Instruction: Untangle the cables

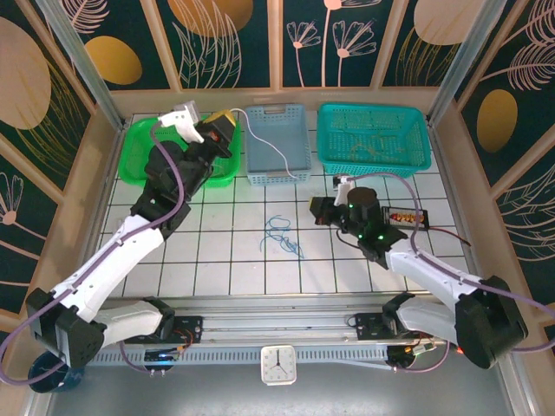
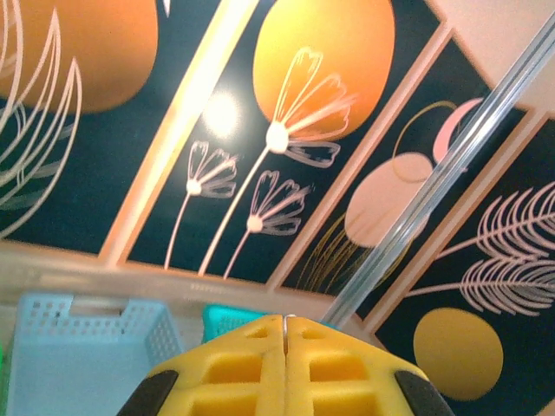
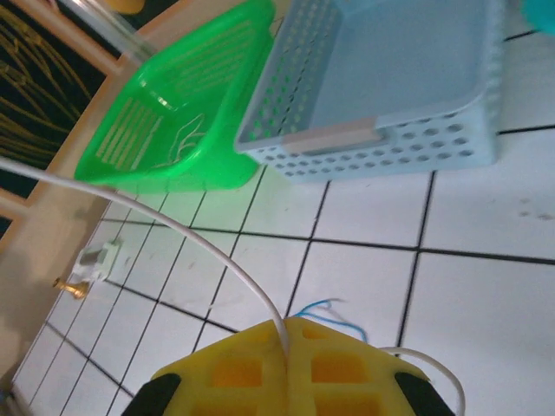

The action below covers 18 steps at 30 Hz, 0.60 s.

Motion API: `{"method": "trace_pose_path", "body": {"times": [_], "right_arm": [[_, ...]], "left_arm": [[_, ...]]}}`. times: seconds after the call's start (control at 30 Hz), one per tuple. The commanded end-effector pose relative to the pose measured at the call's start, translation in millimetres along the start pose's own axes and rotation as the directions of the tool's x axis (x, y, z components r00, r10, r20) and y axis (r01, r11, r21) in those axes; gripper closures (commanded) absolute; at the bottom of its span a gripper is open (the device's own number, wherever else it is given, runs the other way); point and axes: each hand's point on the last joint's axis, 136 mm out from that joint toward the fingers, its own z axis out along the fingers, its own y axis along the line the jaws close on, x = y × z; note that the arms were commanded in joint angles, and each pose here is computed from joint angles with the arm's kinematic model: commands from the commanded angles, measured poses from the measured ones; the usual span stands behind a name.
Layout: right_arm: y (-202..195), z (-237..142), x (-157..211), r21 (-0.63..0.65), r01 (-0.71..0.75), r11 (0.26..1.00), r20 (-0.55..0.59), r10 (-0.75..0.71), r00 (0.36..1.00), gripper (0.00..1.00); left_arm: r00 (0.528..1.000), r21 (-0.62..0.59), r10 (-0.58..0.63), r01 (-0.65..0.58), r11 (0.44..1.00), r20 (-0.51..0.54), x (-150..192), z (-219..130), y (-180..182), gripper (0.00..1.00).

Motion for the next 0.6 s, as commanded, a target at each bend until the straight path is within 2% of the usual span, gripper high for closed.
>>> {"method": "trace_pose_path", "body": {"times": [0.0,0.03,0.1,0.23,0.3,0.4,0.57], "right_arm": [[22.9,9.4,-2.8,-0.072,0.005,0.997,0.013,-0.004,1.0,1.0],[27.9,11.9,-2.2,-0.084,0.009,0.996,0.006,-0.008,1.0,0.98],[36.9,15.0,-4.7,-0.104,0.016,0.994,0.003,-0.016,1.0,0.87],[51.8,15.2,-17.3,-0.139,0.029,0.99,0.017,-0.027,0.999,0.57],[56.4,14.4,-23.2,-0.148,0.038,0.988,0.024,-0.034,0.999,0.46],[60.1,12.3,-29.0,-0.15,0.05,0.987,0.031,-0.046,0.998,0.39],[51.4,7.3,-34.1,-0.123,0.05,0.991,0.047,-0.044,0.998,0.37]], "left_arm": [[0.998,-0.041,0.067,-0.066,0.997,0.005,-12.3,12.2,7.8,1.0],[0.997,-0.044,0.076,-0.076,0.996,0.012,-18.1,15.3,8.3,1.0],[0.995,-0.053,0.093,-0.092,0.994,0.021,-28.1,20.5,9.3,1.0],[0.989,-0.085,0.142,-0.139,0.987,0.04,-47.7,28.1,13.3,1.0],[0.985,-0.107,0.165,-0.159,0.981,0.051,-57.8,29.6,17.1,1.0],[0.975,-0.156,0.211,-0.199,0.968,0.065,-70.2,31.5,26.4,1.0],[0.959,-0.265,0.276,-0.249,0.932,0.07,-87.3,34.2,56.1,1.0]]}}
